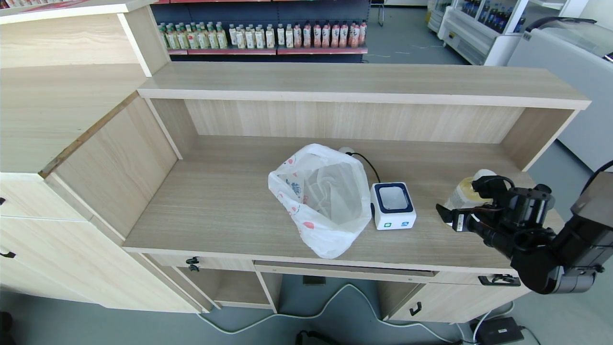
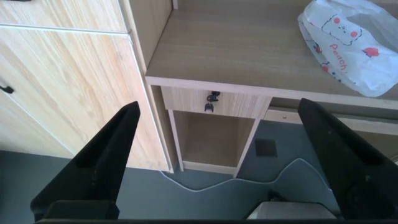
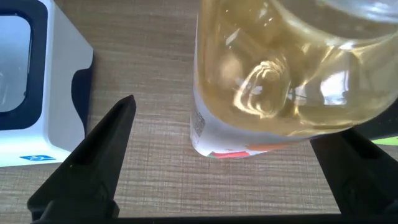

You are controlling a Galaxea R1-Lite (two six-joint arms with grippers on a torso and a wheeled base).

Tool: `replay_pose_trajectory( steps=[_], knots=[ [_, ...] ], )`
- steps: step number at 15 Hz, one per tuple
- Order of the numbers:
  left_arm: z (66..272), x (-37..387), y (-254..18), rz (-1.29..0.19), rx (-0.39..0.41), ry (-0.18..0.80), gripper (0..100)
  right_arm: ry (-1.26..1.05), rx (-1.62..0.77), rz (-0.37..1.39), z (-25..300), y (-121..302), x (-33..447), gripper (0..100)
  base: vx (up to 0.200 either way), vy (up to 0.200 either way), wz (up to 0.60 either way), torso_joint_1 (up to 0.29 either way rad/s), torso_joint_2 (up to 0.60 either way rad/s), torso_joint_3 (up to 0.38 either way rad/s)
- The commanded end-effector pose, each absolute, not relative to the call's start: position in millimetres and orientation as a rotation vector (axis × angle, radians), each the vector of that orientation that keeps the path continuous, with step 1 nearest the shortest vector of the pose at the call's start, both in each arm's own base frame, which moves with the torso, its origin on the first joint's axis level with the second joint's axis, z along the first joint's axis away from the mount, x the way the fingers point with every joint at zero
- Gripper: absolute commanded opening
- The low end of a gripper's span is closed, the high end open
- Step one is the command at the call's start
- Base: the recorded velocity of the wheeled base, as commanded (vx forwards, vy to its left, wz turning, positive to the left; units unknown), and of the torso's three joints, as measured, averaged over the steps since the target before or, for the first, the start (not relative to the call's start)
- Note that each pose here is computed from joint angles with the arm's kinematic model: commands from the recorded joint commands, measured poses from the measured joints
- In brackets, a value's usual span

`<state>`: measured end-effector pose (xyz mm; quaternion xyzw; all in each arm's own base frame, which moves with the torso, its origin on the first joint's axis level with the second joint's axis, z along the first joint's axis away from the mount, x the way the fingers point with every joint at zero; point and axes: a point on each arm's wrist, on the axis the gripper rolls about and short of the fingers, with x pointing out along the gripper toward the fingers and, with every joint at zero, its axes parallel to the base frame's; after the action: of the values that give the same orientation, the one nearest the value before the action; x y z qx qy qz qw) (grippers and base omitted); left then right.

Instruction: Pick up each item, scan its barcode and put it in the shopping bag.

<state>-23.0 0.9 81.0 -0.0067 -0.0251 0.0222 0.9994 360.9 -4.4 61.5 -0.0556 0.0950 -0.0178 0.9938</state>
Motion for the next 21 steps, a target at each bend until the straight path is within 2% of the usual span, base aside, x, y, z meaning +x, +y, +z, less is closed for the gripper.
replay_pose_trajectory(
  steps=[1, 15, 16, 21],
  knots=[
    [81, -23, 1, 0.046, -0.013, -0.051, 100, 0.186, -0.111, -0.031, 55, -4, 369, 100, 0.000, 0.000, 0.00, 0.000, 0.00, 0.000],
    [81, -23, 1, 0.044, -0.015, -0.051, 100, 0.084, -0.110, 0.089, 48, -2, 402, 100, 0.000, 0.000, 0.00, 0.000, 0.00, 0.000],
    [81, -23, 1, 0.044, -0.015, -0.051, 100, 0.071, -0.108, 0.124, 47, -1, 402, 0, 0.000, 0.000, 0.00, 0.000, 0.00, 0.000],
    [81, -23, 1, 0.046, -0.013, -0.051, 100, 0.051, -0.116, 0.145, 44, -4, 404, 0, 0.000, 0.000, 0.00, 0.000, 0.00, 0.000]
  ],
)
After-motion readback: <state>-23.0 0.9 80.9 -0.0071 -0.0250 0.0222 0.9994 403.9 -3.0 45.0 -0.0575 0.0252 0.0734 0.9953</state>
